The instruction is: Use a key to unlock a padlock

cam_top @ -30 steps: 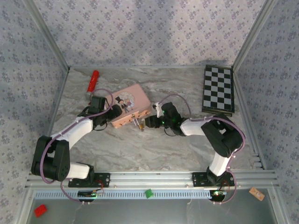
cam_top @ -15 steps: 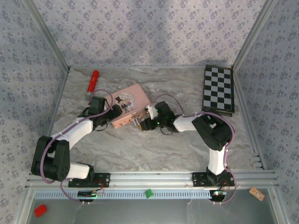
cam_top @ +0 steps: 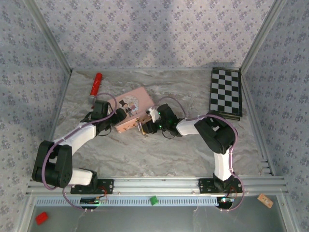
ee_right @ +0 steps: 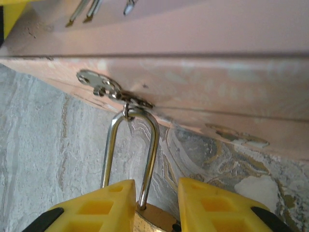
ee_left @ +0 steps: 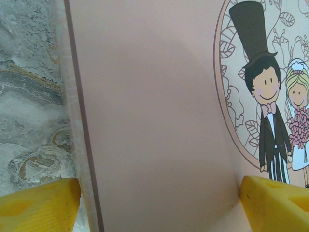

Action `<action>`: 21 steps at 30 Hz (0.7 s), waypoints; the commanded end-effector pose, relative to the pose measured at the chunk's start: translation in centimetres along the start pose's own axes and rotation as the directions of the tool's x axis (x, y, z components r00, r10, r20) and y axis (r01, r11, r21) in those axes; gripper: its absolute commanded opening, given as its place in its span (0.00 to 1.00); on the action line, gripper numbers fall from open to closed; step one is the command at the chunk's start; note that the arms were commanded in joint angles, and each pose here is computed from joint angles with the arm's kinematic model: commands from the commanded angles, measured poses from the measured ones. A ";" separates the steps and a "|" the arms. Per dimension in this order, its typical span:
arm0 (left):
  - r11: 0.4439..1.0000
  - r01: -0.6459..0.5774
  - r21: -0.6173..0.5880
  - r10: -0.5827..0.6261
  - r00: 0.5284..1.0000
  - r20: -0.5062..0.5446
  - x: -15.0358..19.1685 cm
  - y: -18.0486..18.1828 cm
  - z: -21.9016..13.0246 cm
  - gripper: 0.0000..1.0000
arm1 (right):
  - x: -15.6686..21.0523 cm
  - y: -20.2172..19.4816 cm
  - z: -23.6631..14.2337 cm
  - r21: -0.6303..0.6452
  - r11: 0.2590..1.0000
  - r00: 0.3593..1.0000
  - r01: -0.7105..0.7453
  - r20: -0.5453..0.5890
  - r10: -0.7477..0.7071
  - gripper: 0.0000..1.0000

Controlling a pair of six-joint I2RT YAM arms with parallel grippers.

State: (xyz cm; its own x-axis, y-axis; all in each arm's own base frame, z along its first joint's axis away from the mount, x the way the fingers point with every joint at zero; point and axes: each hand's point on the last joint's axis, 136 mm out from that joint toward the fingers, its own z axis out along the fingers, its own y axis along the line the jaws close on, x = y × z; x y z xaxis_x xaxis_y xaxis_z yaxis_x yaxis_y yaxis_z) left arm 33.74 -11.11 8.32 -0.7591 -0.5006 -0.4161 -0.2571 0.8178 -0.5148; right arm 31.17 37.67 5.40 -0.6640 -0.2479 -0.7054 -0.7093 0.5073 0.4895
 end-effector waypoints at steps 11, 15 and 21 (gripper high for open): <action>0.998 0.018 -0.056 -0.023 0.997 -0.077 2.3 2.0 0.6 0.85 | -1.6 0.3 1.2 -0.029 1.000 1.000 -0.003 0.021 0.004 0.26; 0.998 0.025 -0.049 -0.029 0.996 -0.080 2.4 1.9 0.7 0.85 | -1.5 0.3 1.6 -0.028 1.000 1.000 -0.008 0.006 0.008 0.24; 0.999 0.031 -0.042 -0.034 0.996 -0.082 2.5 1.8 0.6 0.85 | -1.5 0.3 1.9 -0.020 1.000 1.000 -0.010 0.007 0.010 0.20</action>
State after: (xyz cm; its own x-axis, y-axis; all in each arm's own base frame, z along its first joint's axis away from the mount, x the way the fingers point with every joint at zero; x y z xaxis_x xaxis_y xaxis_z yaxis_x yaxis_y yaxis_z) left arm 33.71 -11.19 8.30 -0.7575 -0.5111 -0.4061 -0.2625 0.8081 -0.5274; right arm 32.35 39.17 5.66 -0.6606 -0.2344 -0.7132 -0.7127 0.4943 0.4977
